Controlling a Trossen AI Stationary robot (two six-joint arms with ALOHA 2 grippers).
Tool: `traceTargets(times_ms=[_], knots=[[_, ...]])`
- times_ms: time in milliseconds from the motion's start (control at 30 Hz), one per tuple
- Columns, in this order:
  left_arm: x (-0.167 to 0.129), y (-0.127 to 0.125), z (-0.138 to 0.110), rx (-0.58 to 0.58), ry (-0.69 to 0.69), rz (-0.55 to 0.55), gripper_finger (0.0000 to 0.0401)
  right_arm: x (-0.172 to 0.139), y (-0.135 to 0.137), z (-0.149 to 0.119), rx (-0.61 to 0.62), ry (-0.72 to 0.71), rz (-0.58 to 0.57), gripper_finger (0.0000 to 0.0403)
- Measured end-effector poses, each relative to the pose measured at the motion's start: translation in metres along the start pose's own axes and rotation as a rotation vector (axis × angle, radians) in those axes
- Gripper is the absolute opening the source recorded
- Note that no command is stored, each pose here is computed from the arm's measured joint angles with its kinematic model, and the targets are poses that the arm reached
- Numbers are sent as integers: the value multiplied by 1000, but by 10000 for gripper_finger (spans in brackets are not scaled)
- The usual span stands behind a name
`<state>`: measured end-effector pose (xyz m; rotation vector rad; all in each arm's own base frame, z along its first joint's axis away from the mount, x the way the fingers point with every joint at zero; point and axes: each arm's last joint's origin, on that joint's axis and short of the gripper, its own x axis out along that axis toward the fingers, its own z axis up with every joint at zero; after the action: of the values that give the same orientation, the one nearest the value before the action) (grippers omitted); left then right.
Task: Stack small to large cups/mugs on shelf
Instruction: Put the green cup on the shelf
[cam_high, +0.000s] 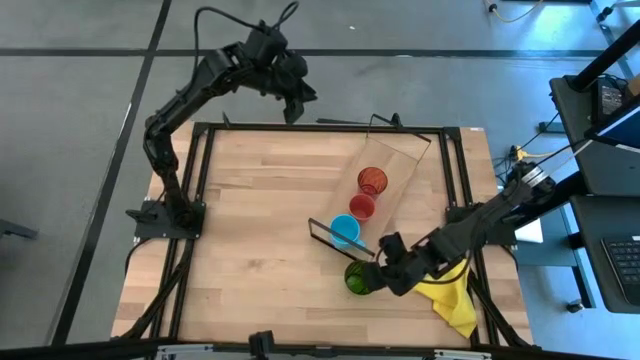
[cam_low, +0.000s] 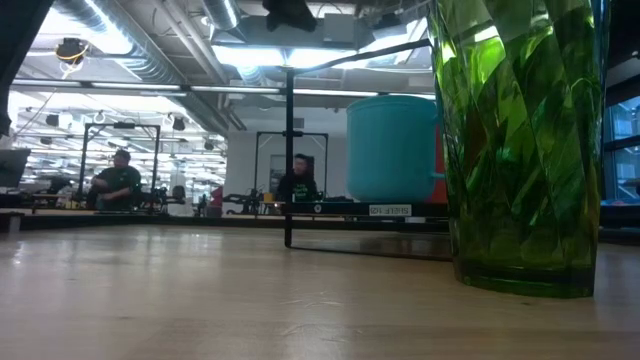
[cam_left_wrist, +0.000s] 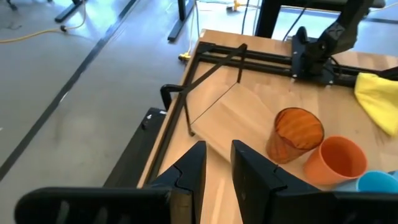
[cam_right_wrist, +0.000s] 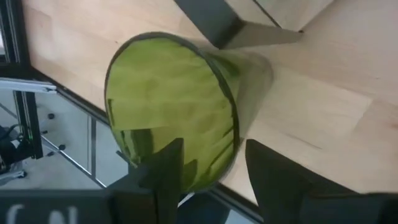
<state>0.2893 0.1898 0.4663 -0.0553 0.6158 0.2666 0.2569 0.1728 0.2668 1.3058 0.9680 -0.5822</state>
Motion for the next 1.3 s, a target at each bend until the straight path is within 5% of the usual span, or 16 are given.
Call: traceTargets(times_ms=[233, 567, 733, 1000, 1300], knots=[[-1, 3, -1, 17, -6, -25, 69, 5, -2, 0, 24, -14, -34, 156], [-1, 4, -1, 18, -11, -46, 69, 4, -7, 2, 15, -29, -79, 18], [-2, 9, -2, 9, -10, -33, 69, -5, -7, 3, 20, -12, -61, 17], [-3, 13, -3, 2, -16, -25, 69, -84, -3, 3, -111, 76, -29, 10], [-3, 13, -2, -3, -17, -25, 69, -189, -11, 28, -154, -321, -36, 8]])
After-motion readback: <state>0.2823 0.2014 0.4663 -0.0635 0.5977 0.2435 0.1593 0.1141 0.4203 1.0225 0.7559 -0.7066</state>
